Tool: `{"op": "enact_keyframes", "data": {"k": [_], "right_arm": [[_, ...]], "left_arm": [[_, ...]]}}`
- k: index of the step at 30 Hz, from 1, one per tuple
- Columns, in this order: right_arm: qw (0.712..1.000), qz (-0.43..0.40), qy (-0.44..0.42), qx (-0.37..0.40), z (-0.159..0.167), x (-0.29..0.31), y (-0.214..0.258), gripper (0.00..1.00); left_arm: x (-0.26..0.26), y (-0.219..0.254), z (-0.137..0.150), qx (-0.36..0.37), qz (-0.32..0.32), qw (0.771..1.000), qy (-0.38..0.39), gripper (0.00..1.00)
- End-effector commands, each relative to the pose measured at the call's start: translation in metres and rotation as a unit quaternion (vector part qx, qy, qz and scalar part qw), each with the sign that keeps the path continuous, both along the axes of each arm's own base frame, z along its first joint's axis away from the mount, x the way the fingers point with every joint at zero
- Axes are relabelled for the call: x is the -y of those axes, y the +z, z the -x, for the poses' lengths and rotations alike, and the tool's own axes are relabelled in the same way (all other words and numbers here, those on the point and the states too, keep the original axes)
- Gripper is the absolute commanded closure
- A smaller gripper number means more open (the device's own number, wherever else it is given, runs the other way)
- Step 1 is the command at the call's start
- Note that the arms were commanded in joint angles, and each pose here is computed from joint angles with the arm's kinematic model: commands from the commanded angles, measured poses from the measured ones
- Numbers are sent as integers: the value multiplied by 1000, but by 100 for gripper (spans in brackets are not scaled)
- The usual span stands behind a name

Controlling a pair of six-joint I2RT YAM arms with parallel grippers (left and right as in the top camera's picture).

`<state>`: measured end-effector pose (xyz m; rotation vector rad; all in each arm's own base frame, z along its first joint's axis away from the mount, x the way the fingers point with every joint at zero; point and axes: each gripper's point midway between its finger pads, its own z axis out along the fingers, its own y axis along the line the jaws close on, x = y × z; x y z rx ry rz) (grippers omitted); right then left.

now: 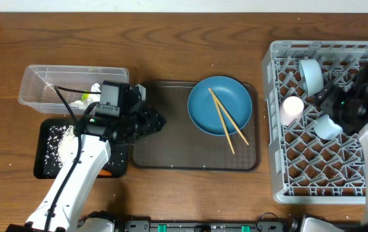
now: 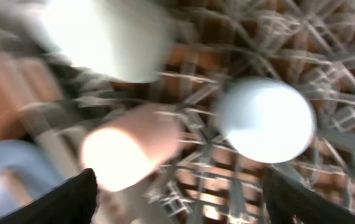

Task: Sort waste into correct bins and load items into the dishwasher rack
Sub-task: 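Move the right gripper left over the chopsticks on the blue plate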

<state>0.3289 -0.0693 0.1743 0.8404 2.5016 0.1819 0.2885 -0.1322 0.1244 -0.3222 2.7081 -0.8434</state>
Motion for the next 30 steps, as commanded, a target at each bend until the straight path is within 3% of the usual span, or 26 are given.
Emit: {"op": "enact_keyframes", "data": {"k": [1, 4, 9, 12, 15, 19, 30], "right_arm": [[991, -31, 111, 74, -8, -34, 40, 26], [977, -36, 188, 93, -12, -65, 46, 31], [944, -10, 311, 107, -15, -119, 47, 39], [919, 6, 375, 118, -16, -150, 47, 45], [905, 24, 409, 115, -17, -171, 41, 57], [897, 49, 431, 86, -16, -189, 22, 65], [843, 70, 533, 19, -14, -242, -43, 66]], "left_arm": [[-13, -7, -4, 4, -36, 999, 16, 60], [-30, -12, -11, 14, -83, 996, 42, 56], [-53, -11, -27, 46, -143, 985, 83, 29], [-62, -8, -36, 65, -166, 979, 100, 19], [-67, -9, -37, 68, -176, 976, 106, 9], [-67, -10, -35, 63, -178, 976, 106, 5], [-67, -10, -35, 63, -178, 976, 106, 0]]}}
